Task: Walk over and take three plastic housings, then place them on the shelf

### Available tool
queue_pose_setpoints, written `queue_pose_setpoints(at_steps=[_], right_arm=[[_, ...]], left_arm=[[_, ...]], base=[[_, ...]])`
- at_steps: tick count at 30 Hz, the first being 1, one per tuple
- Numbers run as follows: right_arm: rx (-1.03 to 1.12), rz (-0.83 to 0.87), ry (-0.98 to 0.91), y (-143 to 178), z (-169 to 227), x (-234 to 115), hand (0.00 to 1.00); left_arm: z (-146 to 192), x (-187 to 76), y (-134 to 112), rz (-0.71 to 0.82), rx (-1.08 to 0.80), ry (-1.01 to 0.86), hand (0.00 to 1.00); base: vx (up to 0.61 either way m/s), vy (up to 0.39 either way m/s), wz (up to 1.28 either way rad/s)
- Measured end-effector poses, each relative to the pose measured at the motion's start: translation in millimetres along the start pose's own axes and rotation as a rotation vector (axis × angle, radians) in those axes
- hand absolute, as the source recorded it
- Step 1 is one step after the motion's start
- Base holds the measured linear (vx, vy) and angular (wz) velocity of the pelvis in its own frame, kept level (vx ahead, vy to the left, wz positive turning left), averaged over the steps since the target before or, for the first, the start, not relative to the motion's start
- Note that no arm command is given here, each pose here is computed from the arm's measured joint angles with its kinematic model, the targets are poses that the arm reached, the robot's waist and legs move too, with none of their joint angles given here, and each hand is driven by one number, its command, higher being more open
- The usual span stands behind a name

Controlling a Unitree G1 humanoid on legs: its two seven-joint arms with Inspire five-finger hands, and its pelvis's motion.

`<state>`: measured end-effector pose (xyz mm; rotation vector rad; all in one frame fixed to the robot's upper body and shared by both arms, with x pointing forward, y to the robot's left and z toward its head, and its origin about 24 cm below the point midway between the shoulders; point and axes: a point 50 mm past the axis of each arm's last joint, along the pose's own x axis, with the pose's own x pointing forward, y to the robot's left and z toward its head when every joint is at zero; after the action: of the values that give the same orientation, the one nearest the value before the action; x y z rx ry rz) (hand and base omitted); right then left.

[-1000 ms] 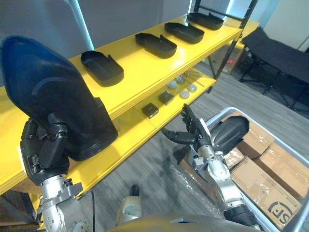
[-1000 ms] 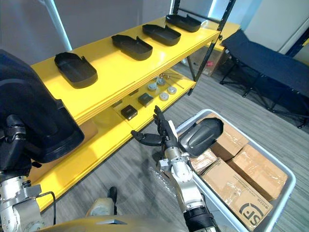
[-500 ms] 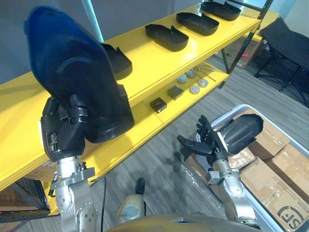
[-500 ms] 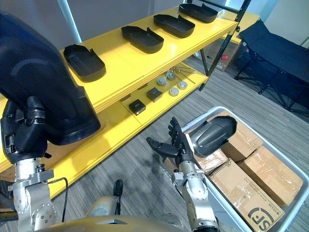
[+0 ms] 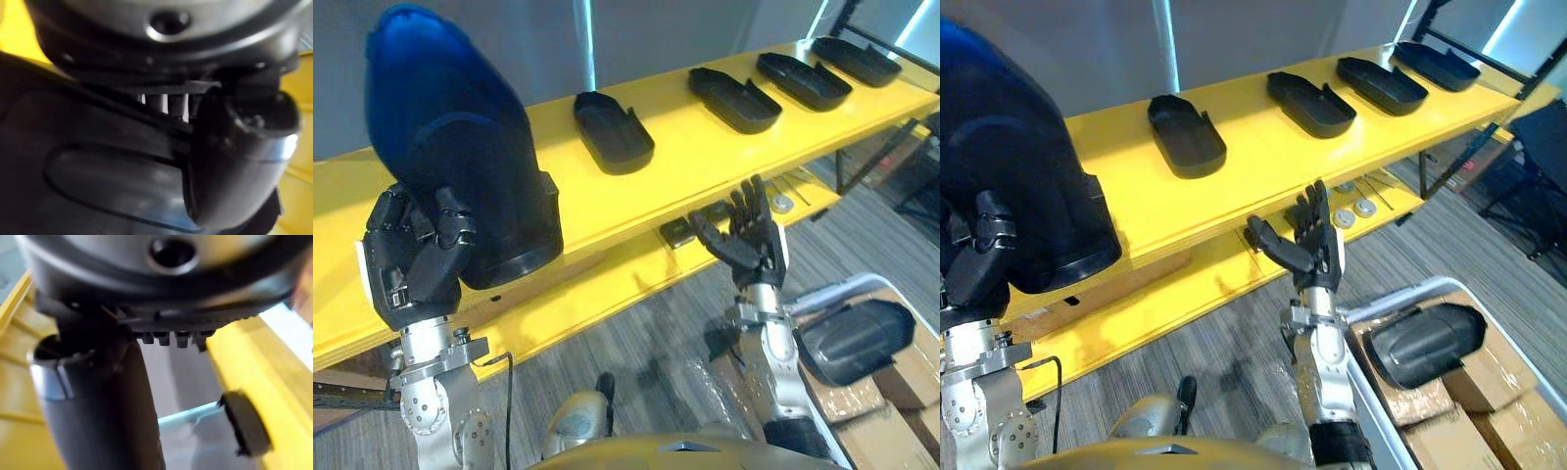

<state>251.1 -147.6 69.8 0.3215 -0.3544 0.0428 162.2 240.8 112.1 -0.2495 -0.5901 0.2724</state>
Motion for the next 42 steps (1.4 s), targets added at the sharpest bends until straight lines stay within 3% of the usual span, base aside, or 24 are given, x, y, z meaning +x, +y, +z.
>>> queue_pose_setpoints(at_steps=[5, 9, 12, 15, 19, 24, 29, 33, 42], right_arm=[[-0.040, 0.214, -0.224, 23.9, 46.9, 22.0, 1.00], [-0.027, 0.323, -0.347, 42.4, 73.0, 23.2, 1.00], [-0.084, 0.337, -0.377, 34.4, 82.0, 27.2, 1.00], [-0.146, 0.233, -0.374, 8.7, 89.8, 30.4, 1.00], [-0.183, 0.102, -0.347, -19.0, 89.5, 19.4, 1.00], [-0.113, 0.055, -0.299, -19.4, 75.7, 8.2, 1.00], [-0.068, 0.049, -0.205, -22.1, 56.9, -1.8, 1.00], [0.120, -0.002, -0.211, -22.8, 52.7, -1.0, 1.00], [0.274, -0.015, -0.070, 16.5, 21.4, -25.8, 1.00]], left_arm=[[-4.9, 15.9, -18.9, -0.054, -0.071, -0.018, 0.00], [-7.3, 7.2, -11.8, -0.029, -0.063, 0.022, 0.00], [-22.8, -7.6, -11.6, 0.031, -0.130, 0.106, 0.00], [-27.1, -8.8, -16.9, -0.034, -0.175, 0.121, 0.00], [-30.3, -4.5, -31.5, -0.097, -0.229, 0.120, 0.00], [-36.5, -3.0, -46.7, -0.177, -0.254, 0.172, 0.00], [-40.2, -4.6, -45.4, -0.168, -0.237, 0.202, 0.00], [-54.1, -11.1, -47.4, -0.166, -0.199, 0.267, 0.00], [-59.6, -12.6, -42.2, -0.171, -0.143, 0.323, 0.00]], base=[[0.22, -0.072, 0.97], [0.25, -0.355, 0.90], [0.20, -0.354, 0.91], [0.20, -0.173, 0.82], [0.15, -0.024, 0.53], [0.06, 0.017, -0.01], [-0.04, 0.057, -0.02], [-0.10, 0.181, 0.07], [-0.03, 0.424, -0.20]])
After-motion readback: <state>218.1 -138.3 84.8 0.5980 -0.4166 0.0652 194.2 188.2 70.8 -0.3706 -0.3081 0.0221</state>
